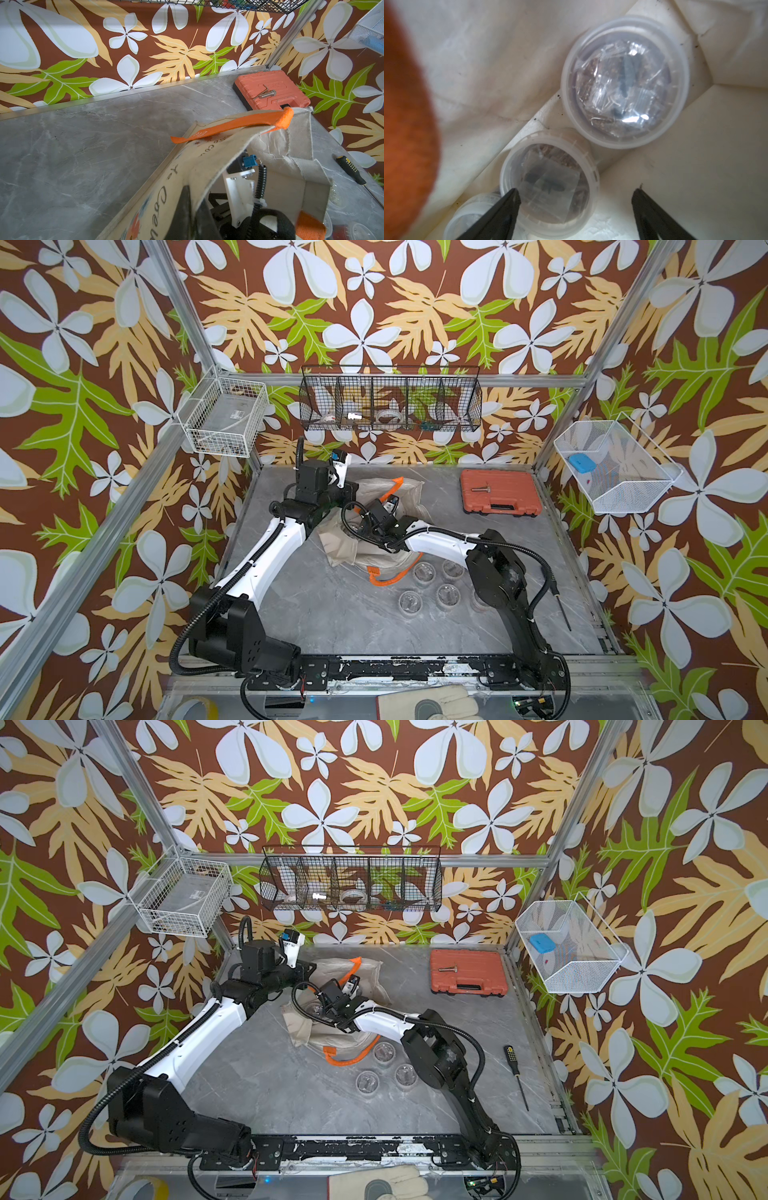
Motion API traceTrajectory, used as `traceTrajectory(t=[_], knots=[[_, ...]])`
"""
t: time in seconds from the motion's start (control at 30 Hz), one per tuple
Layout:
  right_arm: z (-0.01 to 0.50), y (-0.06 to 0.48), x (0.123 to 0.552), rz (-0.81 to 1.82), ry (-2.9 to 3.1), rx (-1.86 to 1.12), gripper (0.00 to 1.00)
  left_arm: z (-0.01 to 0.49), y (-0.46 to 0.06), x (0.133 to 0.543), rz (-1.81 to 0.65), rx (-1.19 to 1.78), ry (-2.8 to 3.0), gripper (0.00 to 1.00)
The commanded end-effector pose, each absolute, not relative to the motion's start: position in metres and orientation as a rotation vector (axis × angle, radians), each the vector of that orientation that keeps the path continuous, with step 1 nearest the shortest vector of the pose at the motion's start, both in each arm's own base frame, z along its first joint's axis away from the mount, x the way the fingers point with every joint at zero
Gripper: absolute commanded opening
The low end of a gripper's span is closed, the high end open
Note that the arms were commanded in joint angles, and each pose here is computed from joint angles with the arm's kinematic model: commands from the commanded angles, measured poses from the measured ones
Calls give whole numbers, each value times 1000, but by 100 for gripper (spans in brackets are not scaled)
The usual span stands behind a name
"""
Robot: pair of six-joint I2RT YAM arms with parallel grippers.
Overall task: Take out the seed jars from the canvas bag
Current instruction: Pick up the seed jar from the canvas bag.
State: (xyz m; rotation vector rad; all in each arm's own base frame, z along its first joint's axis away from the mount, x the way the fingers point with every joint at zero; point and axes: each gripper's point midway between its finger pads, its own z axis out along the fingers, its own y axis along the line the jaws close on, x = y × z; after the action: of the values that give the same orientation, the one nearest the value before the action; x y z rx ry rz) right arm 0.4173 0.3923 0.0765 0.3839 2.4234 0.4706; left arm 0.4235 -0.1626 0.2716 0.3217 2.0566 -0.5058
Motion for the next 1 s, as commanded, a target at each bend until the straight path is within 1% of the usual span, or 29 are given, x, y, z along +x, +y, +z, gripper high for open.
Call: traceTrajectory(t=[0.0, 0.2, 0.4, 0.7, 0.87, 0.97], knots=[[76, 398, 420, 490, 2420, 383, 87, 286, -166, 427, -520, 330, 1994, 0], [90, 403, 424, 512, 2396, 358, 89, 286, -166, 427, -519, 331, 1995, 0], [105, 394, 421, 513, 2359, 363, 92, 285, -166, 428, -520, 328, 1998, 0], [81, 406, 425, 496, 2415, 376, 94, 283, -166, 428, -523, 326, 2002, 0], [67, 405, 427, 461, 2431, 393, 92, 283, -167, 428, -526, 328, 2001, 0], [62, 404, 429, 442, 2438, 395, 87, 283, -166, 428, -526, 327, 2001, 0]])
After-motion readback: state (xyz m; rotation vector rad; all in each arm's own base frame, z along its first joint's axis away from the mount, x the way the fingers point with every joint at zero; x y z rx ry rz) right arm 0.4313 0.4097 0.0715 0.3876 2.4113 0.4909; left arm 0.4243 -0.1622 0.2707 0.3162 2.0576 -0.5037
